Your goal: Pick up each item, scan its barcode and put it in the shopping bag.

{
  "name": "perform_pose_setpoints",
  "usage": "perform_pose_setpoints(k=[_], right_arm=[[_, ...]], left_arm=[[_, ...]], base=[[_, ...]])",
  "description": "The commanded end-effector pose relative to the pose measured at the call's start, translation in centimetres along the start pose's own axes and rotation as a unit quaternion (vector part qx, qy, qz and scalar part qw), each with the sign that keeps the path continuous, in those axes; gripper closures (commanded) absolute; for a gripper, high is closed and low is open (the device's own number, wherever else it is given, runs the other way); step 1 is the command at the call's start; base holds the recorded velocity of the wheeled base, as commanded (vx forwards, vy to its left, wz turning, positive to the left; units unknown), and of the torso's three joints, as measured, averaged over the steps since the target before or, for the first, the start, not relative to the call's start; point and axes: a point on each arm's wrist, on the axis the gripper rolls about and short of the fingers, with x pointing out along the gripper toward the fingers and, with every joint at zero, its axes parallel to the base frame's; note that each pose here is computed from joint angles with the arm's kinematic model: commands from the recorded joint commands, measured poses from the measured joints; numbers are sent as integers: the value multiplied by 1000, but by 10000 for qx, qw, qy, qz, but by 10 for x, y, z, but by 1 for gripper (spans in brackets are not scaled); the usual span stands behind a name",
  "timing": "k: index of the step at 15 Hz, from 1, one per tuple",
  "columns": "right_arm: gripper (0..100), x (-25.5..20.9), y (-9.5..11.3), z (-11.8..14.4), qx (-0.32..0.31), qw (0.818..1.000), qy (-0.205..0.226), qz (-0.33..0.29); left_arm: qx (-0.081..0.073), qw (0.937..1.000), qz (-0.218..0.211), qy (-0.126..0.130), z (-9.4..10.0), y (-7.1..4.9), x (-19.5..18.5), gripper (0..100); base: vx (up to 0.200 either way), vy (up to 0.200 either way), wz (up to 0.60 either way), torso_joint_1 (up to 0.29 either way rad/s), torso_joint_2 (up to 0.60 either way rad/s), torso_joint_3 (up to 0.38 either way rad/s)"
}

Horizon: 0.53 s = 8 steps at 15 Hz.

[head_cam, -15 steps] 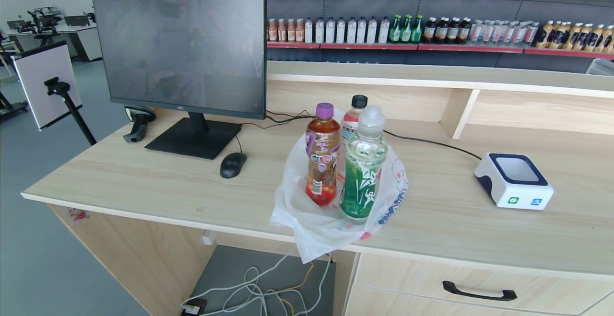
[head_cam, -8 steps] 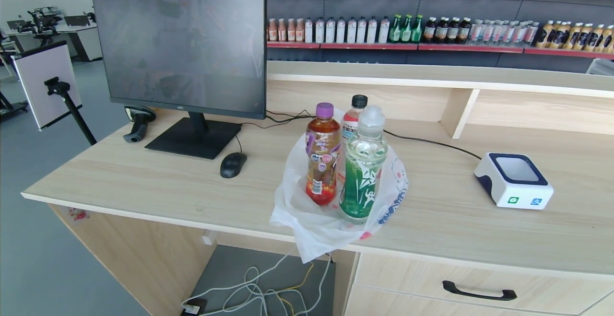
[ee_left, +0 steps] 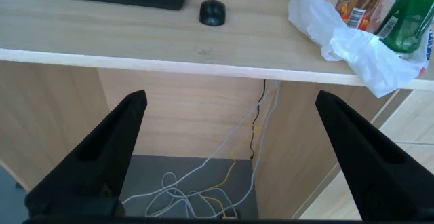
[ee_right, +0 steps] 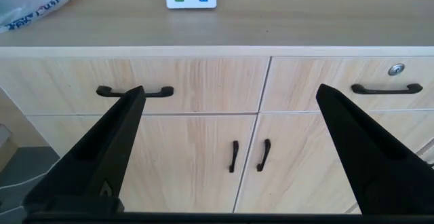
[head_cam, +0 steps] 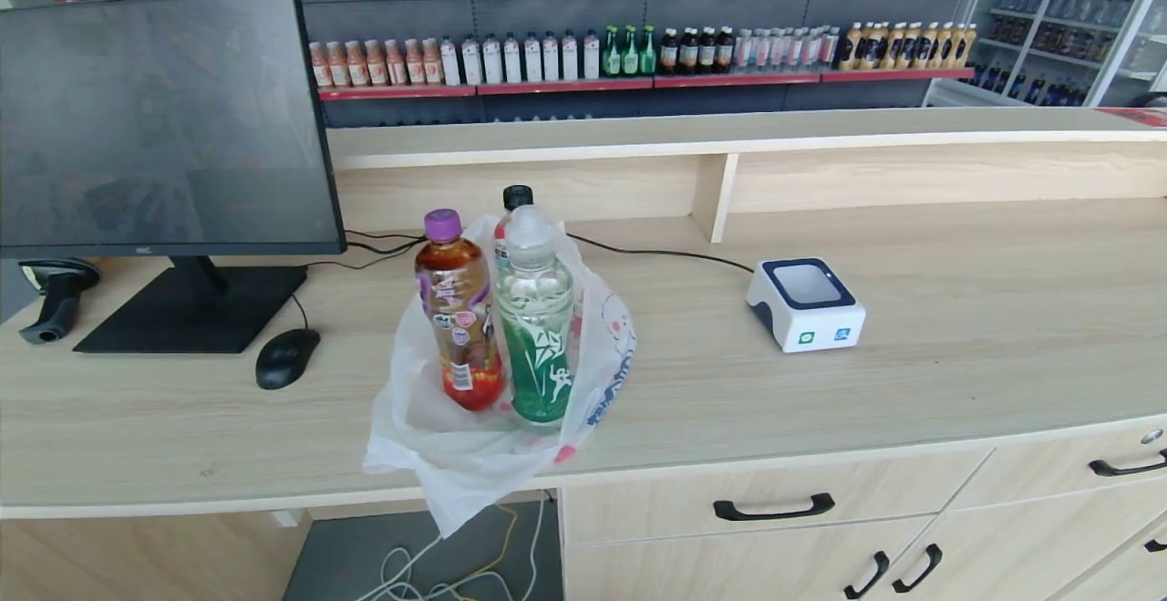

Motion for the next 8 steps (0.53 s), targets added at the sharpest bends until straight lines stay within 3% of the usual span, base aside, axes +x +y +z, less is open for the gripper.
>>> perform_pose_setpoints(k=[1,8], right_arm=[[0,0,0,0,-3,10000,5,1],[0,0,0,0,5,10000,12,16]], left_arm=[[-5,10000,5,-2,0,0,0,0],[2,10000,5,-2,0,0,0,0]], base=[[0,-200,0,2,7,-2],[0,-200,0,0,5,0]])
